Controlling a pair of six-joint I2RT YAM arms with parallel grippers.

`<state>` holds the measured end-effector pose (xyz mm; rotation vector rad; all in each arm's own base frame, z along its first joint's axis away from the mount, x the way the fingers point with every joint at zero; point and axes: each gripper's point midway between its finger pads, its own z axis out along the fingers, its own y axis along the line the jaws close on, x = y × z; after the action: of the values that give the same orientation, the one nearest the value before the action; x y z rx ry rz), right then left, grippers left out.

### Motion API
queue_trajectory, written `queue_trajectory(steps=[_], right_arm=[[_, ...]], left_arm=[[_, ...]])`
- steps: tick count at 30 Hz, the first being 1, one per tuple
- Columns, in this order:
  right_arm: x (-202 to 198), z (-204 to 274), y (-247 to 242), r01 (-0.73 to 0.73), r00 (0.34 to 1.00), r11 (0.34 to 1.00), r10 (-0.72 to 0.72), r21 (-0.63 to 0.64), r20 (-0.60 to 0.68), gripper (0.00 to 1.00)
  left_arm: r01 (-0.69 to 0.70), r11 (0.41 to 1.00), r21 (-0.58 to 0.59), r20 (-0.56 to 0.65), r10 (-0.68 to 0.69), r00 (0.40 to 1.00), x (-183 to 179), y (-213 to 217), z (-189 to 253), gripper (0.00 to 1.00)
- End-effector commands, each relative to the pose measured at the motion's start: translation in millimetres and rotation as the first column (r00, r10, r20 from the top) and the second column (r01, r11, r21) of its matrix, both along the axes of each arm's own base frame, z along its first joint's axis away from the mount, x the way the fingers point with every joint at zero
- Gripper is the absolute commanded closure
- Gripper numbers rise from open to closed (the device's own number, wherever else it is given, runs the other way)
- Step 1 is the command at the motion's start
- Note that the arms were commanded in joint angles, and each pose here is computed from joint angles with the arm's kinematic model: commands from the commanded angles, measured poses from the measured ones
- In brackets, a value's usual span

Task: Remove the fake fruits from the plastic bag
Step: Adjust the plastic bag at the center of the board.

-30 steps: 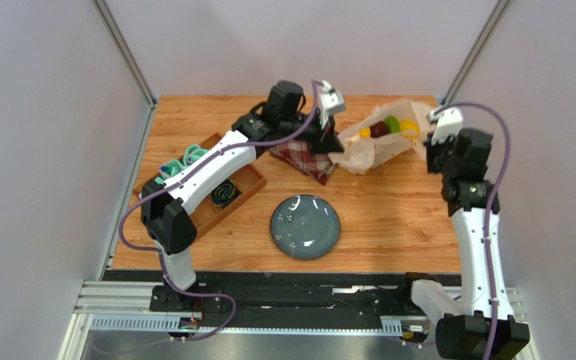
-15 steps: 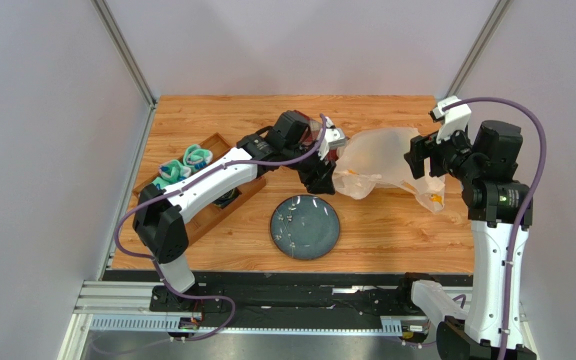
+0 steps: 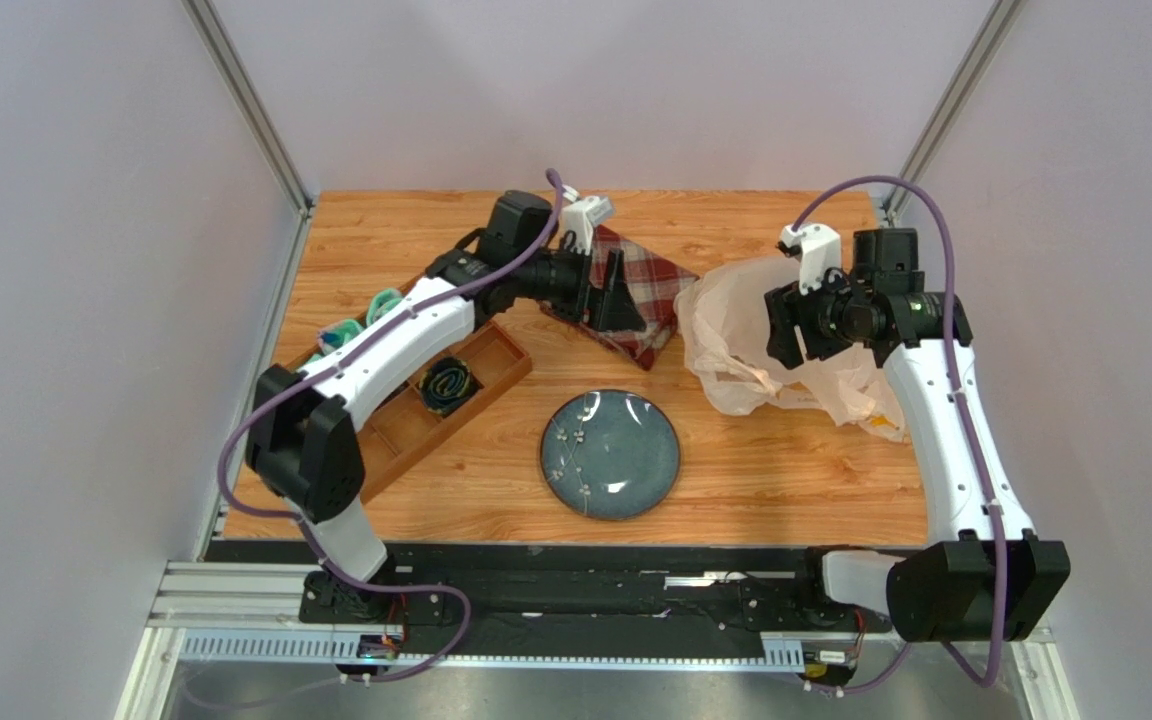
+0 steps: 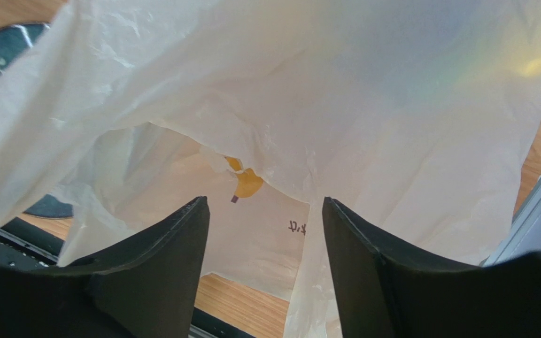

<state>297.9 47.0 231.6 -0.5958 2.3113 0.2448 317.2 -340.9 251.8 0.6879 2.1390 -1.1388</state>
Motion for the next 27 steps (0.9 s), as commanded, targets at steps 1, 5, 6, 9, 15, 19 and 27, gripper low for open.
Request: queue_trajectory(steps=[1, 5, 6, 9, 15, 19, 27], right_arm=[[5.5, 1.5, -19.4, 0.075, 0.996, 0.992, -0.070, -0.104, 0.046, 0.33], [-14.5, -1.6, -30.7, 0.084, 0.996, 0.982, -0.078, -0.167, 0.041, 0.29], [-23.5, -4.1, -32.8, 0.069, 0.998, 0.980, -0.065, -0.188, 0.024, 0.27], [-52.8, -2.6, -33.3, 0.012, 1.000, 0.976, -0.010, -0.215, 0.009, 0.23], [-88.0, -21.6, -48.8, -0.038, 0.999, 0.947, 0.027, -0.319, -0.037, 0.21], [-81.4, -36.6, -64.9, -0.006, 0.999, 0.917, -0.012, -0.398, -0.040, 0.21], [-57.8, -48.8, -92.7, 0.079, 0.993, 0.852, -0.112, -0.517, -0.032, 0.25]], left_arm=[[0.162, 0.969, -0.185, -0.135, -0.189, 0.973, -17.3, -39.8, 2.1, 0.01], [0.205, 0.946, -0.251, -0.142, -0.245, 0.959, -7.9, -62.6, 12.0, 0.01], [0.223, 0.940, -0.258, -0.139, -0.265, 0.954, -12.2, -68.7, 14.2, 0.01], [0.265, 0.923, -0.279, -0.152, -0.315, 0.937, -19.6, -81.6, 13.9, 0.01], [0.267, 0.892, -0.364, -0.170, -0.346, 0.923, -16.7, -93.7, 19.8, 0.01], [0.286, 0.900, -0.330, -0.166, -0.353, 0.921, -20.7, -105.7, 22.2, 0.01], [0.154, 0.975, -0.159, -0.329, -0.199, 0.923, -20.6, -106.2, -35.5, 0.12]])
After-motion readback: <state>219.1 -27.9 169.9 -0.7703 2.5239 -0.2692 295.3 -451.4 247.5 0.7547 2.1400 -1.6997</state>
